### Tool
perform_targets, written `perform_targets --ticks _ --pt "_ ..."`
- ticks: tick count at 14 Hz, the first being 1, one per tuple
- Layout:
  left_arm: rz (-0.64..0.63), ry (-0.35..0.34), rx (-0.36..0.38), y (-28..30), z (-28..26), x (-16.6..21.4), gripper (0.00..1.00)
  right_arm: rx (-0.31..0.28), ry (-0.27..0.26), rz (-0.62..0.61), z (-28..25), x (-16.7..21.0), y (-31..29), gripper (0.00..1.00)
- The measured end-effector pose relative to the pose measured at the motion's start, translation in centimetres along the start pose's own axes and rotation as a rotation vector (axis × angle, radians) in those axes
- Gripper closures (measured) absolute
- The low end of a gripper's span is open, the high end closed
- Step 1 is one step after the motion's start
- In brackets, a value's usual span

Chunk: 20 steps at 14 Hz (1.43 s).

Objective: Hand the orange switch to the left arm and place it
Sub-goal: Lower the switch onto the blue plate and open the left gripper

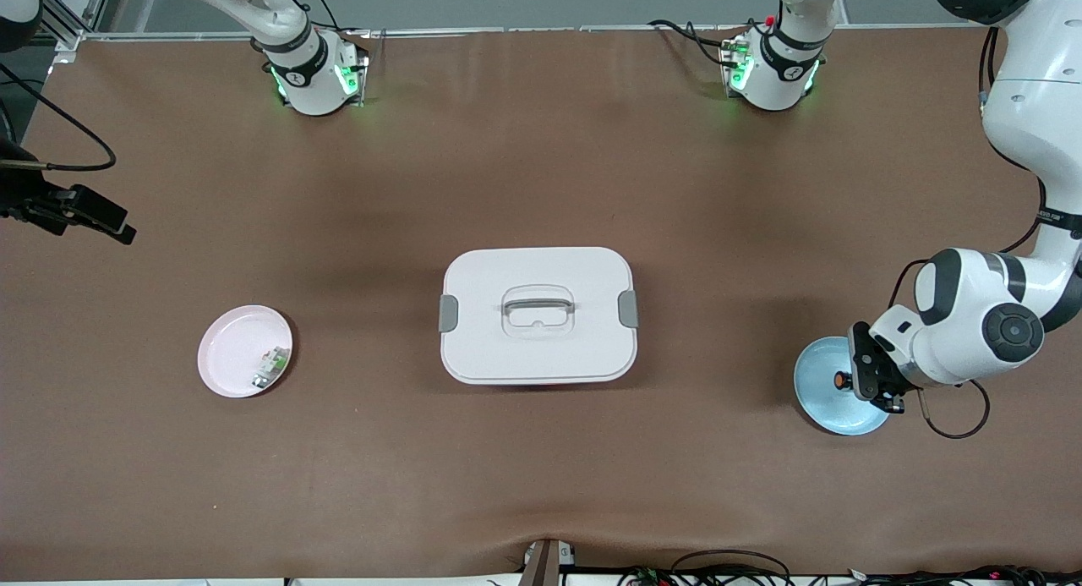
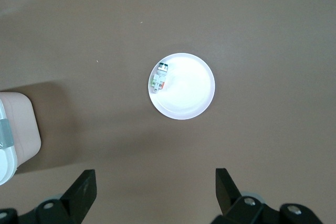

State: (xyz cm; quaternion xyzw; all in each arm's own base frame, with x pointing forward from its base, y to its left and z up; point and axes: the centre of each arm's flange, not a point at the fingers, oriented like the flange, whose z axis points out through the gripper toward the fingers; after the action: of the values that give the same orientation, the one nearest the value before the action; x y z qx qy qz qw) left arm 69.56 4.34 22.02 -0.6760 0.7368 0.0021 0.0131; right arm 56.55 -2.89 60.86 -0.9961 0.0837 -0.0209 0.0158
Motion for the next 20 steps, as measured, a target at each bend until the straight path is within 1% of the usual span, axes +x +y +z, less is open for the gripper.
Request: perform_targets --ticks 5,6,8,10,11,12,14,17,18,20 --pt "0.009 0.012 0.016 0.1 1.3 0.4 0.66 -0.002 0.001 0.036 -0.1 0.2 2.3 0.0" --pt "0.008 0.012 0.018 0.1 1.3 0.4 0.6 -0.001 0.001 0.034 -0.1 0.2 2.2 0.0" --pt "0.003 0.012 0.021 0.1 1.2 0.3 0.42 -0.001 0.001 0.027 0.0 0.2 1.8 0.0" --pt "-0.001 0.011 0.027 0.0 1.0 0.2 0.22 -0.001 0.0 0.022 0.0 0.2 1.5 0.0" --pt "-0.004 0.01 0.032 -0.2 0.7 0.1 0.1 -0.001 0.0 0.021 0.0 0.2 1.4 0.0" --pt "-0.017 0.007 0.034 -0.3 0.3 0.0 0.01 -0.001 0.0 0.02 0.0 0.2 1.4 0.0" --pt "-0.092 -0.006 0.011 -0.4 -1.1 -0.1 0.0 -0.001 0.0 0.016 0.0 0.1 1.2 0.0" --pt "-0.254 -0.035 -0.007 -0.4 -5.7 0.7 0.0 -0.001 -0.002 0.011 0.1 0.2 0.9 0.0" --pt "-0.318 -0.031 -0.01 -0.3 -7.3 0.8 0.0 -0.001 -0.003 0.011 0.2 0.2 0.9 0.0" --pt "-0.476 -0.002 -0.031 0.0 -9.7 0.9 0.0 -0.001 -0.004 0.012 0.2 0.2 0.9 0.0"
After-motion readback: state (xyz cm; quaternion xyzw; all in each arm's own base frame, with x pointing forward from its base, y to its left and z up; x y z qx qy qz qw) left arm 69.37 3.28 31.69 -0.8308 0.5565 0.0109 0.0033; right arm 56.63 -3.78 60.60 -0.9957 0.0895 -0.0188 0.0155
